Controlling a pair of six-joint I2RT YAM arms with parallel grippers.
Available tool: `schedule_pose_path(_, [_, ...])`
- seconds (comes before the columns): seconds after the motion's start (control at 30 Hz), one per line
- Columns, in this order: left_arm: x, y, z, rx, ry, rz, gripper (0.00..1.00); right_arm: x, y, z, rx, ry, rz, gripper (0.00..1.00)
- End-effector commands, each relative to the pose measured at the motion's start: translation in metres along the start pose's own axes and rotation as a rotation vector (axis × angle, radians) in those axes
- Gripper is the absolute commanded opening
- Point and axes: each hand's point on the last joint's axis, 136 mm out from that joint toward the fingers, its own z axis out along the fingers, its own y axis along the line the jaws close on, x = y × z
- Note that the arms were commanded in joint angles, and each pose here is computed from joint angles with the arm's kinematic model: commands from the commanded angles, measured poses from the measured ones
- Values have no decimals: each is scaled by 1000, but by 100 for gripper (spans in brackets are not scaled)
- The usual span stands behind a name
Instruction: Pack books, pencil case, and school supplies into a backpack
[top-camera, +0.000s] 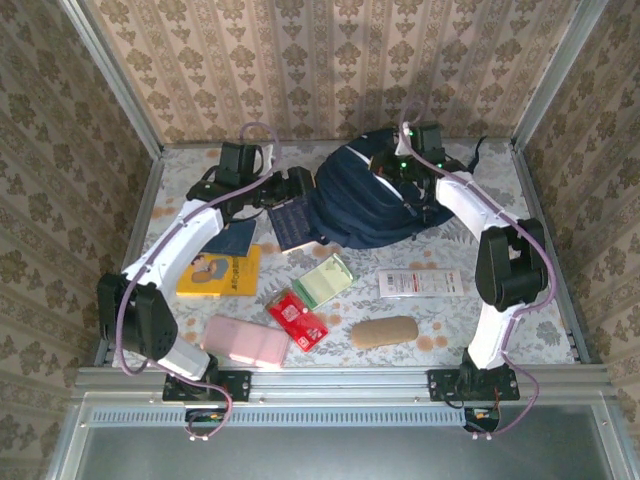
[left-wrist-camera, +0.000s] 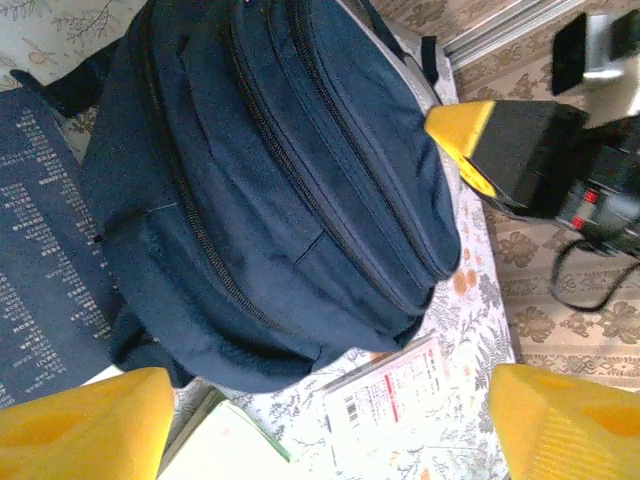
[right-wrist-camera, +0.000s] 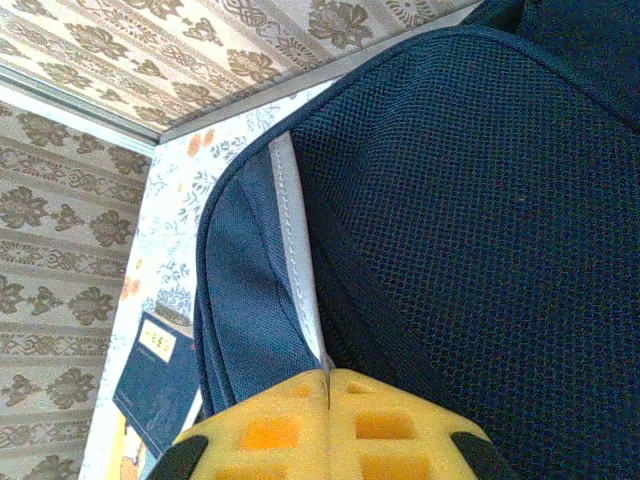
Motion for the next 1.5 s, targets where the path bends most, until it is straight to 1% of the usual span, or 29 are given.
schedule_pose_path(0.0, [2,7,13,9,17,-61,80,-29,53,-33,-52,-173,-38,0])
schedule_pose_path(0.2, [-4,7,18,13,6,-74,76,-24,72,-38,-139,-222,39,0])
schedule_pose_path(0.27, [-3,8,21,15,9,-79,74,-17,80,-36,-182,-215,68,0])
schedule_pose_path(0.4, [1,18,31,5,26,-103,72,10,91,-21,-216,-163,80,0])
schedule_pose_path(0.47, [4,25,38,1,38,-116,67,20,92,-13,-252,-147,110,0])
schedule_pose_path(0.57, [7,36,45,-4,48,-139,56,34,94,0,-314,-113,159,0])
schedule_pose_path(0.67, [6,45,50,-10,45,-156,51,41,96,8,-348,-97,173,0])
schedule_pose_path(0.73, [6,51,53,-17,48,-164,49,42,99,8,-369,-101,169,0])
schedule_pose_path(0.83, [5,55,60,-8,48,-173,40,44,99,12,-378,-97,180,0])
schedule_pose_path(0.9, [5,57,64,-3,48,-181,38,47,100,17,-396,-83,192,0])
schedule_pose_path(0.97, [4,56,67,7,50,-178,31,51,101,20,-417,-73,209,0])
schedule_pose_path(1.03, [3,55,69,11,44,-173,21,54,102,23,-432,-64,215,0])
schedule_pose_path(1.1, [1,55,71,17,39,-165,14,57,99,25,-427,-60,216,0])
schedule_pose_path(1.13, [1,54,71,23,40,-162,7,58,98,26,-425,-55,211,0])
schedule_pose_path(1.2, [1,55,72,24,41,-159,0,61,95,26,-403,-47,192,0])
schedule_pose_path(1.3, [0,55,71,31,30,-156,0,66,92,26,-370,-17,148,0])
schedule_pose_path(1.4, [-2,55,69,32,17,-147,0,78,90,28,-352,46,93,1])
schedule_pose_path(1.47, [-1,55,70,32,17,-144,0,88,92,31,-368,102,58,10])
